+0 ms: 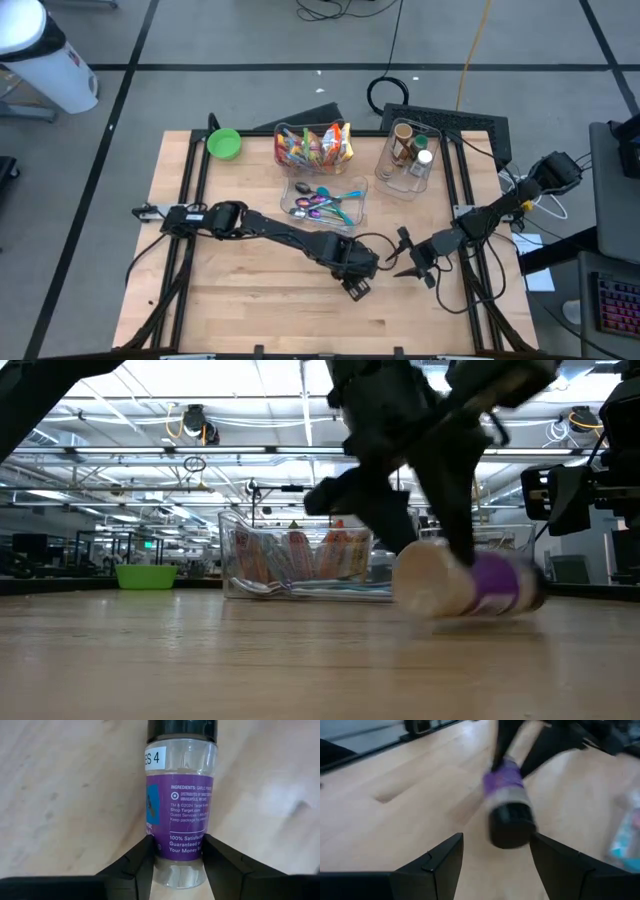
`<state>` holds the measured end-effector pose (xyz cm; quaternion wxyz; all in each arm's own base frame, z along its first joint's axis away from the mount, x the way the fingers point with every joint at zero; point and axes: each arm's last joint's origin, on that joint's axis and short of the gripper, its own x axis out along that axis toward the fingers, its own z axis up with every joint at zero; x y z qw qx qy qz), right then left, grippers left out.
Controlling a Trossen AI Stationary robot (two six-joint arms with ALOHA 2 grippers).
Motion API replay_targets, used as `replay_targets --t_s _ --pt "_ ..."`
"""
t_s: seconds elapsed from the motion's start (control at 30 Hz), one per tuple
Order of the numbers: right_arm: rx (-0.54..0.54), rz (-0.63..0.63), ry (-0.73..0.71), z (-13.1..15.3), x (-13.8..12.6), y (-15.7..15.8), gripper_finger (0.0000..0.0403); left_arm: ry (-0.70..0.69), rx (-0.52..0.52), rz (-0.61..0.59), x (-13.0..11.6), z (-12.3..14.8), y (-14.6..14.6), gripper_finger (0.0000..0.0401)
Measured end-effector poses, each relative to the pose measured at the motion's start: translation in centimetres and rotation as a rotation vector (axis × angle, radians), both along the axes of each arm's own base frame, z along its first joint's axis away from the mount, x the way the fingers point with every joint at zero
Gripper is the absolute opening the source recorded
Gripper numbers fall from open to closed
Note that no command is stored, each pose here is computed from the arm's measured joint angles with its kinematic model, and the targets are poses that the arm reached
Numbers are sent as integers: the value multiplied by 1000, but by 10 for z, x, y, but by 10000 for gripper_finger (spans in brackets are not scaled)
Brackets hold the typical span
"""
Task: Pick & Place Food Item
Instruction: Put the purple seasoning bottle into the top right transparent bin
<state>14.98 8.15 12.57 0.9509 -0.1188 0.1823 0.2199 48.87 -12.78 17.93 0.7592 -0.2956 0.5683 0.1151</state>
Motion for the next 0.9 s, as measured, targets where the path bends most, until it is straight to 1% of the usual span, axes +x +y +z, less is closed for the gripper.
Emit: replay_targets --t_s 0.1,0.17,0.23,0.43,0.5,0.7,0.8,0.9 --pt "-26 6 -24 2 0 0 224 -64 13 -30 1 10 -5 154" --pt "-49 -28 -44 3 0 -2 224 -97 18 -57 1 17 -7 154" --pt "-59 -46 -69 6 0 -2 224 -125 21 -80 2 19 -10 154" --pt "-85 -11 -147 14 -1 -3 224 -158 29 -132 4 20 -11 154" --pt "-82 11 -150 15 -2 -2 224 -161 36 -145 4 20 -9 154" --pt "-22 65 -135 16 -4 2 224 -179 40 -146 7 21 -3 154" --pt "15 62 -146 18 -4 4 229 -178 29 -148 8 21 0 154" --pt "32 58 -139 19 -4 4 243 -180 28 -150 8 22 1 154"
